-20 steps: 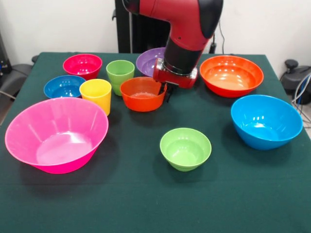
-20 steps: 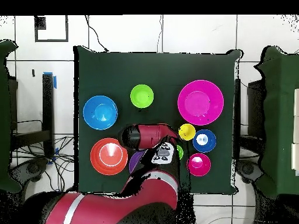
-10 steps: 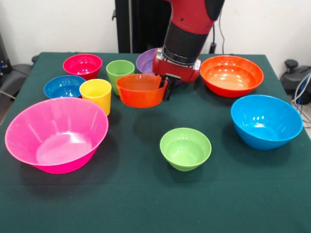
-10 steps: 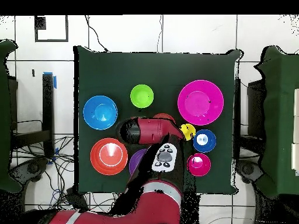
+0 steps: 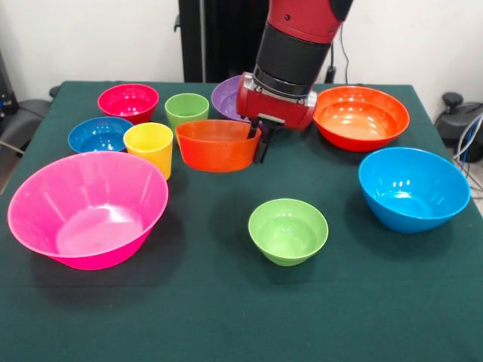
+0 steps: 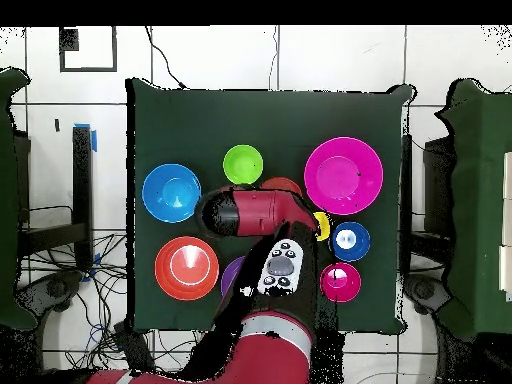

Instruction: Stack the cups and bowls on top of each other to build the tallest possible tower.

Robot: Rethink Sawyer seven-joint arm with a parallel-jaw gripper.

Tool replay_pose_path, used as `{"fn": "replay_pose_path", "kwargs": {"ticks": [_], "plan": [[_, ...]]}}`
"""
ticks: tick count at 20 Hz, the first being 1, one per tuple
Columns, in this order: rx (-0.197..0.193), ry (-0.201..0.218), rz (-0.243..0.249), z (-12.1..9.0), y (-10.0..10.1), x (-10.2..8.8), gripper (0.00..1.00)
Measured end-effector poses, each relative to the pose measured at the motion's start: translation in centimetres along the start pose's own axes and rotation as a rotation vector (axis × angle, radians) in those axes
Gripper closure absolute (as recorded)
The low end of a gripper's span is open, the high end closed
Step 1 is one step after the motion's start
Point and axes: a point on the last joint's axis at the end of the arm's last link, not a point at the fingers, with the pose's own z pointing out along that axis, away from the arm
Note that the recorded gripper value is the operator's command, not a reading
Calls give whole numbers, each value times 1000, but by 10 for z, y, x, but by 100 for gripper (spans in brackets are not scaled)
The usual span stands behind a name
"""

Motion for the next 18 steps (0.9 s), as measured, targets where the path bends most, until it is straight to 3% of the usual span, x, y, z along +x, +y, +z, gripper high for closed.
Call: {"fn": "replay_pose_path", "kwargs": {"ticks": [6, 13, 18], "plan": [[-4, -64, -27, -10, 18, -28, 100], [-21, -174, -66, -34, 52, -72, 100], [-42, -197, -63, -38, 59, -86, 100]]}}
